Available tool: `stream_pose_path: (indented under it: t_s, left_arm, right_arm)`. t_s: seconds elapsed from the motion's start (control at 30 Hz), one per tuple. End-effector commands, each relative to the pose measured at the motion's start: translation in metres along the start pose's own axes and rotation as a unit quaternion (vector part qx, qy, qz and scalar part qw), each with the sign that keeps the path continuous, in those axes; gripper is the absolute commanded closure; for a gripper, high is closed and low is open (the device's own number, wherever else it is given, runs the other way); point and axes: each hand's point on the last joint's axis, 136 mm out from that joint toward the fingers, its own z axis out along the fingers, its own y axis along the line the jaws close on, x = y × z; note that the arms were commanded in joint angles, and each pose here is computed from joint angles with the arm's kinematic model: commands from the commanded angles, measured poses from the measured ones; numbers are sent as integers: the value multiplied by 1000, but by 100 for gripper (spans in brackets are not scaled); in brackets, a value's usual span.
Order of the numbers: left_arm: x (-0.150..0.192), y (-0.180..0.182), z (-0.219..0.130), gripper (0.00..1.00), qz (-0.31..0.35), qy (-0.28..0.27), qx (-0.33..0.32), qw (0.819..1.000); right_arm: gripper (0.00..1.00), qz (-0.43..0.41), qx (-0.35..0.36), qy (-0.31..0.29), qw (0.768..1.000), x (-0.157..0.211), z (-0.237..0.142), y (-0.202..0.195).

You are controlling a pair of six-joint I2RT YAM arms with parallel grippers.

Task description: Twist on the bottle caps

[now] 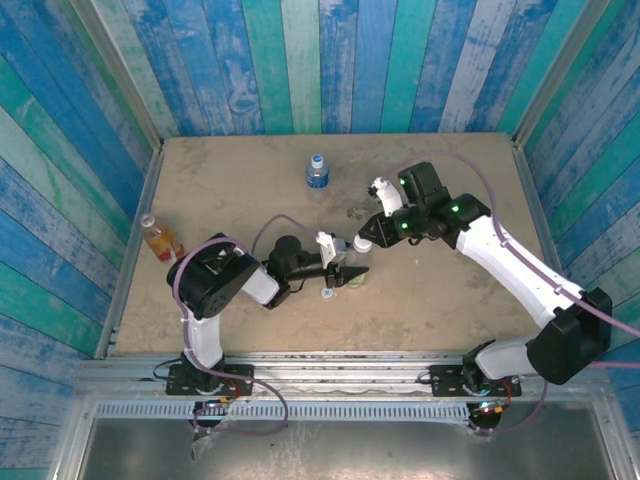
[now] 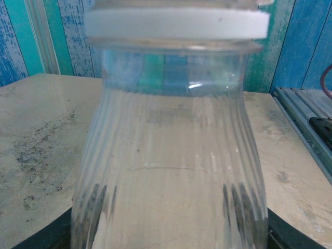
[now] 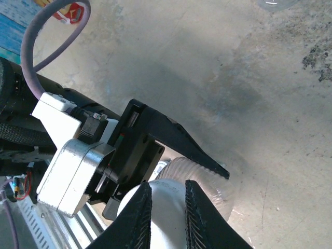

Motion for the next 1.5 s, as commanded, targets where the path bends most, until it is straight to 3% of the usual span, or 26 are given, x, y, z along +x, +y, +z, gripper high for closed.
stream_pose_path:
  t_s: [0.0,0.23,0.33,0.63,1.0,1.2,1.3,1.47]
  left_arm:
    - [33,0,0,42,-40,41,-7,998]
    - [31,0,0,42,-37,38,-8,999]
    - [30,-1,0,42,-36,37,-5,999]
    - [31,-2,0,42,-35,39,-3,999]
    - [30,0,0,45,-36,38,-7,999]
    - [29,-1,-1,44,-33,37,-7,999]
    - [27,-2,-2,44,-29,37,-7,999]
    - [9,-9,-6,44,-20,25,7,999]
  right_arm:
    - [81,59,-33,84,994,53,1,10]
    - [81,46,-25,44,998,45,-20,16]
    - [75,34,-8,24,999,28,-23,12]
    - [74,23,5,23,999,-3,-6,-3]
    - [81,68,-41,43,996,46,-13,12]
    - [81,46,-25,0,999,27,-30,14]
    - [71,26,1,-15,1000,11,-32,5]
    - [48,-102,-20,-24,994,3,-41,18]
